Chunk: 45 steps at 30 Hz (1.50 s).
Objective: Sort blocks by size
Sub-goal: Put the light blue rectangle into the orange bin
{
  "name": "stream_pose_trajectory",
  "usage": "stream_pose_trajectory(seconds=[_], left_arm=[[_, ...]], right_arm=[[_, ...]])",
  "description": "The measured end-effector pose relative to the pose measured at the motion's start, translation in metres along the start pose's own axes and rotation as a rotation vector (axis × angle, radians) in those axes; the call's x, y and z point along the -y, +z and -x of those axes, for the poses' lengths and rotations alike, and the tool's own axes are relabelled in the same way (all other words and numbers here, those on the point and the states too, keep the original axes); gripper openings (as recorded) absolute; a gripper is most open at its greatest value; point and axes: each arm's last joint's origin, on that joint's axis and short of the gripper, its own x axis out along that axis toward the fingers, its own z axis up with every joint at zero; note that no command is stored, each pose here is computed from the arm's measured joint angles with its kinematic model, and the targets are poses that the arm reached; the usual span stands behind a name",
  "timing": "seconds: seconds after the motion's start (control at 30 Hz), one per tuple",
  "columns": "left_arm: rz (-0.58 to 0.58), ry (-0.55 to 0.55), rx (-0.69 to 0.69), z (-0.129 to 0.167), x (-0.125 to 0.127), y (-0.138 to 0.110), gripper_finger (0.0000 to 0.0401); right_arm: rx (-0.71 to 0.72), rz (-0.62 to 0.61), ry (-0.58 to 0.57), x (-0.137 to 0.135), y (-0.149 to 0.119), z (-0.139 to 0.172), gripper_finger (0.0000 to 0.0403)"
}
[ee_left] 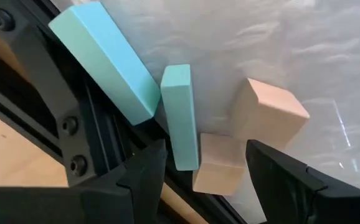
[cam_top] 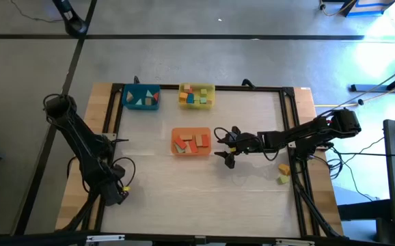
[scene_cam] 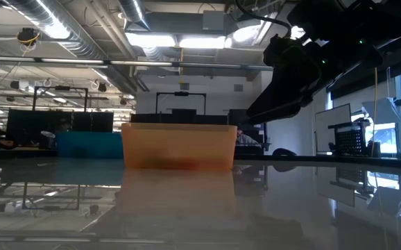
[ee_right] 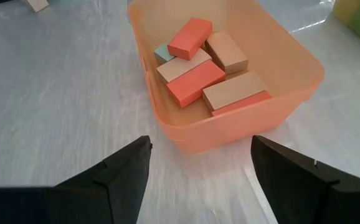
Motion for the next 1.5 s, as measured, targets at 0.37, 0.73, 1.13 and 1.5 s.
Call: stream_pose_trajectory(seconds=[0.37,0.73,1.13,1.5], left_arm=[[-0.034,-0.033,-0.012,-0.011,-0.004,-0.001,0.0209],[-0.143,-0.055,0.044,-0.011,-0.001,0.004,0.0209],[-0.171,-0.077,0.067,-0.005,-0.001,0.012,0.0209],[-0.145,-0.107,0.034,0.005,-0.01,-0.007,0.0209]], right_arm=[[-0.002,0.001,-0.001,0.0,0.0,0.0,0.0276],[-0.002,0.001,-0.001,0.0,0.0,0.0,0.0276],[-0.001,0.002,0.0,0.0,0.0,0.0,0.0276],[0.001,0.001,0.0,0.0,0.0,0.0,0.0276]])
